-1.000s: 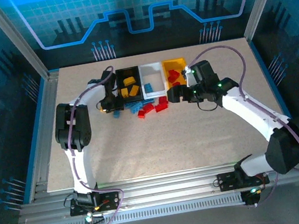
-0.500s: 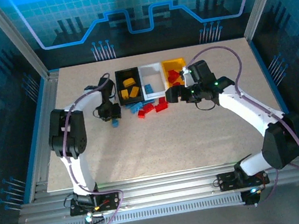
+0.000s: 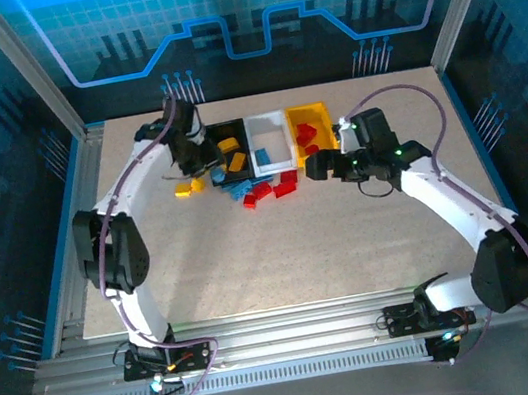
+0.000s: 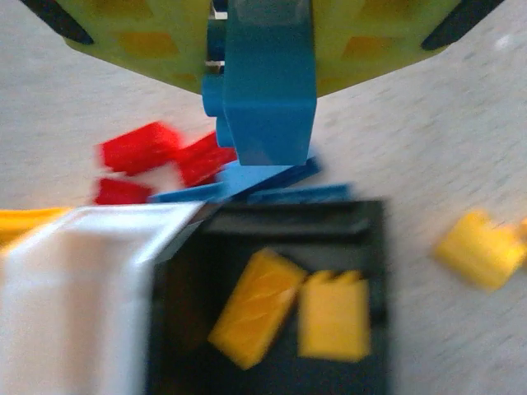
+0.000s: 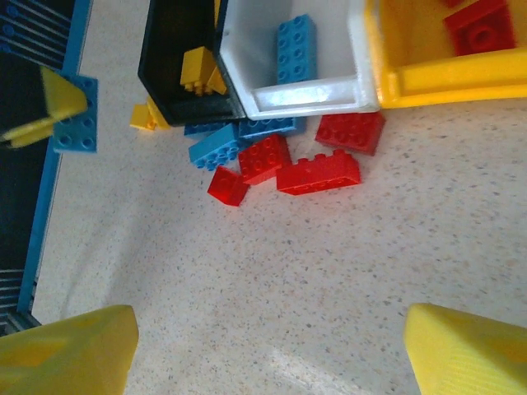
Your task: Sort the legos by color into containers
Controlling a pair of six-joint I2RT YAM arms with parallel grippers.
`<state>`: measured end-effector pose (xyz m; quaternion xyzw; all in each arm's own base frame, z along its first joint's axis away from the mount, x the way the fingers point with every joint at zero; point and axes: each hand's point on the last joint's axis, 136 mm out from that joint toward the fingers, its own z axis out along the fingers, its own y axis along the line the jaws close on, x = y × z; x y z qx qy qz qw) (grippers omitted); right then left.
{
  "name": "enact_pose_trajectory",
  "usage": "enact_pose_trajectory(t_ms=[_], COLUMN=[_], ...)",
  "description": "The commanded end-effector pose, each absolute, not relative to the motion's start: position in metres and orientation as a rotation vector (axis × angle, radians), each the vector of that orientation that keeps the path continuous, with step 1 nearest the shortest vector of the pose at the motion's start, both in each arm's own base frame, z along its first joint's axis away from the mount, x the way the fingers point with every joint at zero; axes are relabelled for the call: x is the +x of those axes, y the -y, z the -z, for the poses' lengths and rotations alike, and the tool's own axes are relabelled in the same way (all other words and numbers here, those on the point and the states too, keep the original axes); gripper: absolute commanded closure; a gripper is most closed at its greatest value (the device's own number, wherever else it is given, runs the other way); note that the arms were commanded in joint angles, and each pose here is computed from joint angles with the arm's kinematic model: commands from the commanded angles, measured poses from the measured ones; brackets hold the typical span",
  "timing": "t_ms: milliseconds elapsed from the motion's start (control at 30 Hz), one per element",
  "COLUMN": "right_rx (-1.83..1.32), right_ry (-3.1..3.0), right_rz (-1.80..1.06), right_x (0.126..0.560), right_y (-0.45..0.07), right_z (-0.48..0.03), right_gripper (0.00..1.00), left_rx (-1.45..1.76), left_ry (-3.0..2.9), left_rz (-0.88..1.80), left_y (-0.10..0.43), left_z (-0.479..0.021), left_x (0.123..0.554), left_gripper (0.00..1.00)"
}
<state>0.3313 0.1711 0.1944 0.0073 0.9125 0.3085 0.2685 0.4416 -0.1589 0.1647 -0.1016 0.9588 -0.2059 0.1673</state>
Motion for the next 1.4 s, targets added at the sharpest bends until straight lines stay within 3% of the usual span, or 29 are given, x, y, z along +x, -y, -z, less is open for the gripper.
enact_pose_trajectory(t_ms=[0, 467, 800, 1000, 1367], right_rx=[0.03, 0.118, 0.16, -0.007, -0.165], right_ry=[-2.431, -2.425, -2.486, -2.725, -2.843], right_rz=[-0.846, -0.804, -0.831, -0.75, -0.606], right_x=[0.321, 0.29, 0.286, 0.283, 0.335], right_y=[-0.156, -0.119, -0.127, -0.165, -0.233], right_z=[-0.204, -0.205, -0.187, -0.144, -0.095], right_gripper=[0.14, 0.14, 0.16, 0.12, 0.07], left_rx=[-0.316, -0.339, -0.342, -0.306, -0.499], left_ry=[-2.731, -2.643, -2.634, -2.65, -2.683], left_rz=[0.789, 0.984, 0.98, 0.9, 0.745], left_y=[0.207, 0.278, 0.277, 0.253, 0.145], left_z=[-0.163, -0.141, -0.144, -0.168, -0.161], left_x=[0.466, 0.542, 0.55, 0.527, 0.422], left_gripper=[0.7, 0.67, 0.52, 0.43, 0.29])
